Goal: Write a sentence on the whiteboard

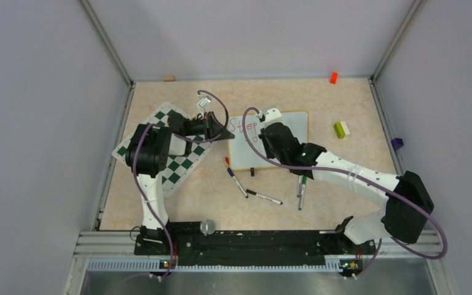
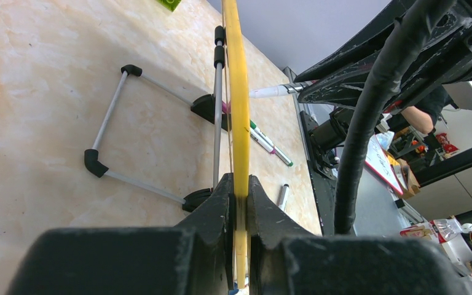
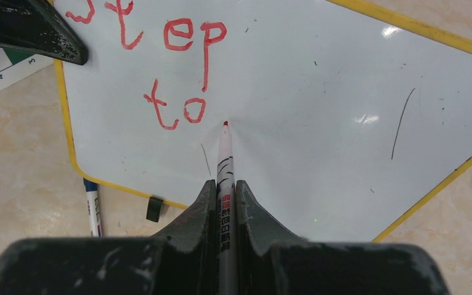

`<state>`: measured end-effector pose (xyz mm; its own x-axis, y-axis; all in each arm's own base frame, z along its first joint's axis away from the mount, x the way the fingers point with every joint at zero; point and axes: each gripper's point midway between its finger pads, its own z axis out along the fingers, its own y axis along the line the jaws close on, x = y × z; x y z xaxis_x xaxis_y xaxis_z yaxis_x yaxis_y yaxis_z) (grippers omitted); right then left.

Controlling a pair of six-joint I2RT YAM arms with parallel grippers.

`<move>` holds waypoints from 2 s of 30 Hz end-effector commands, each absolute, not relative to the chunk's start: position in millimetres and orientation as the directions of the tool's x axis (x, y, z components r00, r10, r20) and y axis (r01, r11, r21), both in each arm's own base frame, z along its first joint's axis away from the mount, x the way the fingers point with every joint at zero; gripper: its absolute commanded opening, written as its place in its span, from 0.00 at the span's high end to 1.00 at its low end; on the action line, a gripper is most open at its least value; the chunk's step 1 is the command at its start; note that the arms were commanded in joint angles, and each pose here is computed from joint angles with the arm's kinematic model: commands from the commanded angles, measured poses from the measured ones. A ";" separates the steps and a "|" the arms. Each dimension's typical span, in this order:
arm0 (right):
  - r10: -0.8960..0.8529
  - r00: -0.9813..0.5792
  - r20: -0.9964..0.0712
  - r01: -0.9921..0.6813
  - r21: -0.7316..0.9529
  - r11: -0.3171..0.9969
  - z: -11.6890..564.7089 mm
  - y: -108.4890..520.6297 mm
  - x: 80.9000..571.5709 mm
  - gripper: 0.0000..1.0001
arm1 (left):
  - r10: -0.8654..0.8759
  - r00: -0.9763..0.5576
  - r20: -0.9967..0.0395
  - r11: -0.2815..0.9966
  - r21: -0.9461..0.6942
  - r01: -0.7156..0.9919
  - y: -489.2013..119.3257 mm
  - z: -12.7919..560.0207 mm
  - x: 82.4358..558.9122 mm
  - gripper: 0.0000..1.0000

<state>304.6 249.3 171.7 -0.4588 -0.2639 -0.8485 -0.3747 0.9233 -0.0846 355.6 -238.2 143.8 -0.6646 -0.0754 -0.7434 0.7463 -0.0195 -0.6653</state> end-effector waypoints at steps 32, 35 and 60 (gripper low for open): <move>-0.209 -0.424 -0.881 -0.351 -0.052 0.935 190.7 267.3 329.4 1.00 | -0.086 -0.550 -0.831 -0.045 -0.548 0.835 -240.5 167.6 354.3 1.00; -0.211 -0.432 -0.877 -0.351 -0.051 0.935 186.4 266.1 327.6 1.00 | -0.086 -0.550 -0.831 -0.045 -0.548 0.835 -240.5 167.7 354.4 1.00; -0.226 -0.468 -0.854 -0.364 -0.047 0.930 172.0 254.0 311.0 1.00 | -0.085 -0.550 -0.831 -0.047 -0.548 0.835 -240.9 167.5 353.6 1.00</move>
